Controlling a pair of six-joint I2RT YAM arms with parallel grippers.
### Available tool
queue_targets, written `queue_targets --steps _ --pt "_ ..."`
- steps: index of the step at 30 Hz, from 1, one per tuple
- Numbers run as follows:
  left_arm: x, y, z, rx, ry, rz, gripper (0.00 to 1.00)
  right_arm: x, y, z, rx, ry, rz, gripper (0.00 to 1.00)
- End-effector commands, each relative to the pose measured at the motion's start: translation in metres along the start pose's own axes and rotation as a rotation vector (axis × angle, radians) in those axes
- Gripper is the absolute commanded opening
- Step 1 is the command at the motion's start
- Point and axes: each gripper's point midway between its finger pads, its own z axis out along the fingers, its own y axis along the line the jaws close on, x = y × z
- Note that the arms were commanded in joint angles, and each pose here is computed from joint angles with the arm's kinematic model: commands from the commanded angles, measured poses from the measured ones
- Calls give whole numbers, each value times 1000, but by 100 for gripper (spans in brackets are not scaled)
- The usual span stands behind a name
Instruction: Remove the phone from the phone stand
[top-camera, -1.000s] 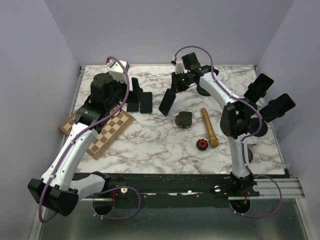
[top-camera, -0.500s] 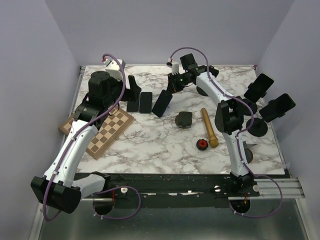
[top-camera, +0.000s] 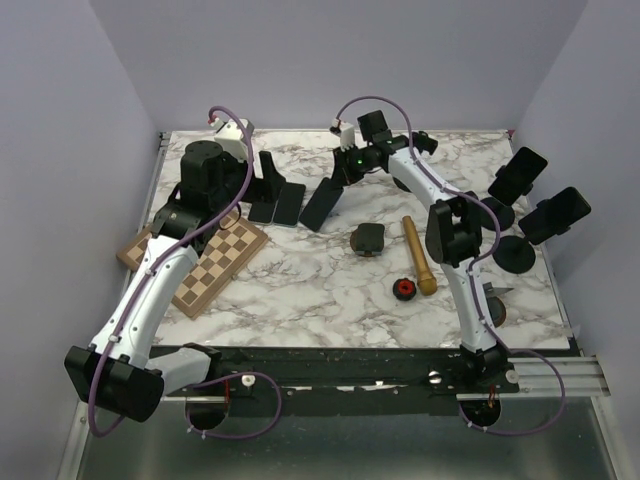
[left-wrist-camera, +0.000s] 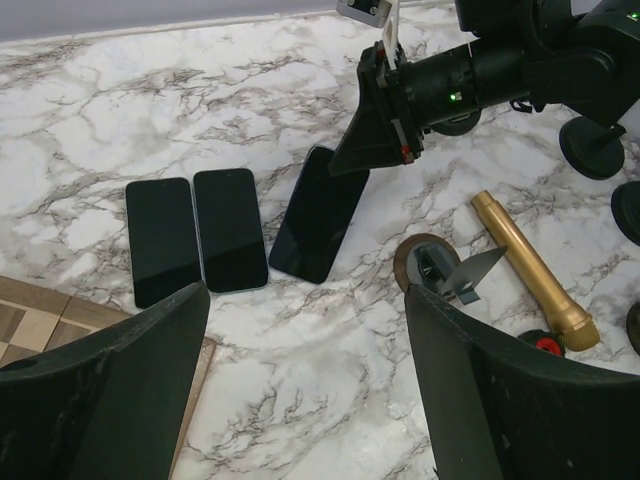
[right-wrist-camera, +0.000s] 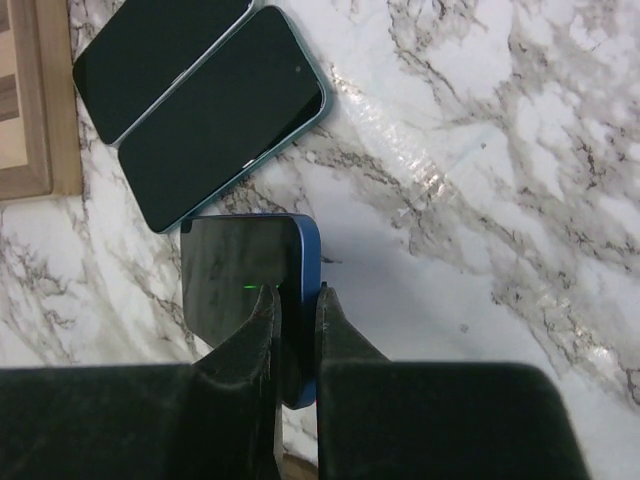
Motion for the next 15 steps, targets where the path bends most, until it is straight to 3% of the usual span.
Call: queue_targets --steps 1,3,11,13,15 --pt "-8 -7 -2 41 -12 -20 87 39 -54 40 215 92 -118 6" --pt "-9 -8 -2 48 -14 -21 87 37 -51 44 207 88 -139 10" --pt "-7 -8 0 49 -8 -24 87 49 -67 61 268 122 -190 12" --pt "-6 -8 1 51 -4 -26 87 47 -72 63 297 121 -195 23" --pt "-4 -8 3 52 3 -28 87 43 -77 62 330 116 -188 46"
